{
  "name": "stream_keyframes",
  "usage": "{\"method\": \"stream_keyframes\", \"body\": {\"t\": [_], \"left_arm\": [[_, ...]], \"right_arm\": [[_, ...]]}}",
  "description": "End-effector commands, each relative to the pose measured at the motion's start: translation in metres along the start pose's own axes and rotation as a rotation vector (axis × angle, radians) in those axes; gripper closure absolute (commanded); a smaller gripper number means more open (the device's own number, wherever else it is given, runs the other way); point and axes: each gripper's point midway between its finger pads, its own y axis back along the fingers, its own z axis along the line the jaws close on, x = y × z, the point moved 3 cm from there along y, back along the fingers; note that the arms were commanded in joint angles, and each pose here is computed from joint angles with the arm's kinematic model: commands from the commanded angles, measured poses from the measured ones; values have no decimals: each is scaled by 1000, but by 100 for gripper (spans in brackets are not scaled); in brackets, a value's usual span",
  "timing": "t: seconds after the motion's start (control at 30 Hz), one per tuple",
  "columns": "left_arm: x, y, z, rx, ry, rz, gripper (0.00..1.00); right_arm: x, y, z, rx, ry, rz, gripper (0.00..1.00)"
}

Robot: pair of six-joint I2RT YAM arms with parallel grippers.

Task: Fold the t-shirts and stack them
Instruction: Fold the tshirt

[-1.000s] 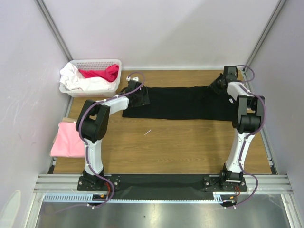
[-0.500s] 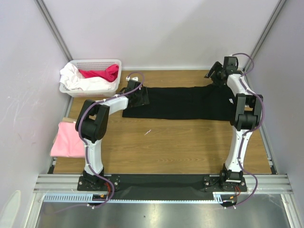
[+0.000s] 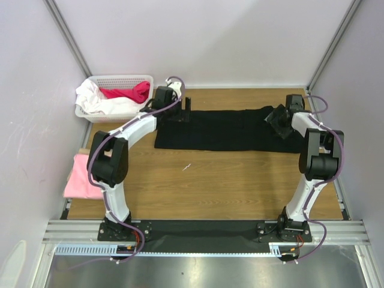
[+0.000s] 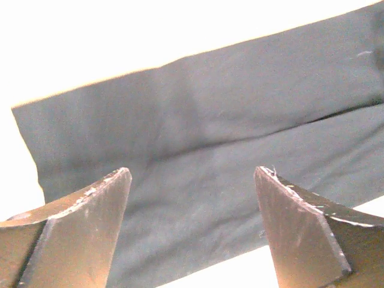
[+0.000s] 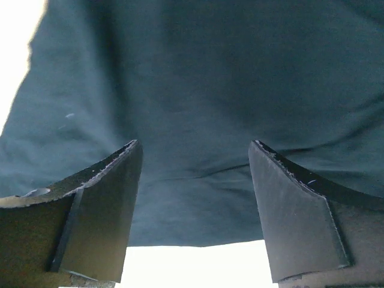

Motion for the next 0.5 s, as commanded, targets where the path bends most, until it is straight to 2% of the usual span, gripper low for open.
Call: {"method": "stream_keyframes", "body": {"t": [0.0,0.07,0.13,0.17,0.2,0.27,0.3,0.43,0.47], "left_arm": [[-61,20,-41,196,-235,-172,9],[-58,7,-59,240,-257,-153,8],[-81,4,-79,279,-180,-198,8],[-80,-6,-84,291,-134,-195,9],[-98,-6,-96,316,-90,-256,9],[-97,-21,-116,352,68,-264,10],[-110,-22,-129,389,152,-306,10],[-107,-58,-170,436,297,-321,12],[-120,-59,-178,455,327,-356,12]], "right_arm": [[-25,6,-12,15,-72,-89,24],[-25,1,-21,26,-81,-75,26],[-31,2,-29,36,-83,-80,27],[-34,4,-32,39,-78,-87,28],[-38,6,-36,42,-70,-97,30],[-47,8,-37,31,-66,-121,33],[-54,9,-38,22,-59,-142,35],[-61,-5,-45,27,-57,-145,47],[-60,-8,-45,20,-64,-135,49]]}}
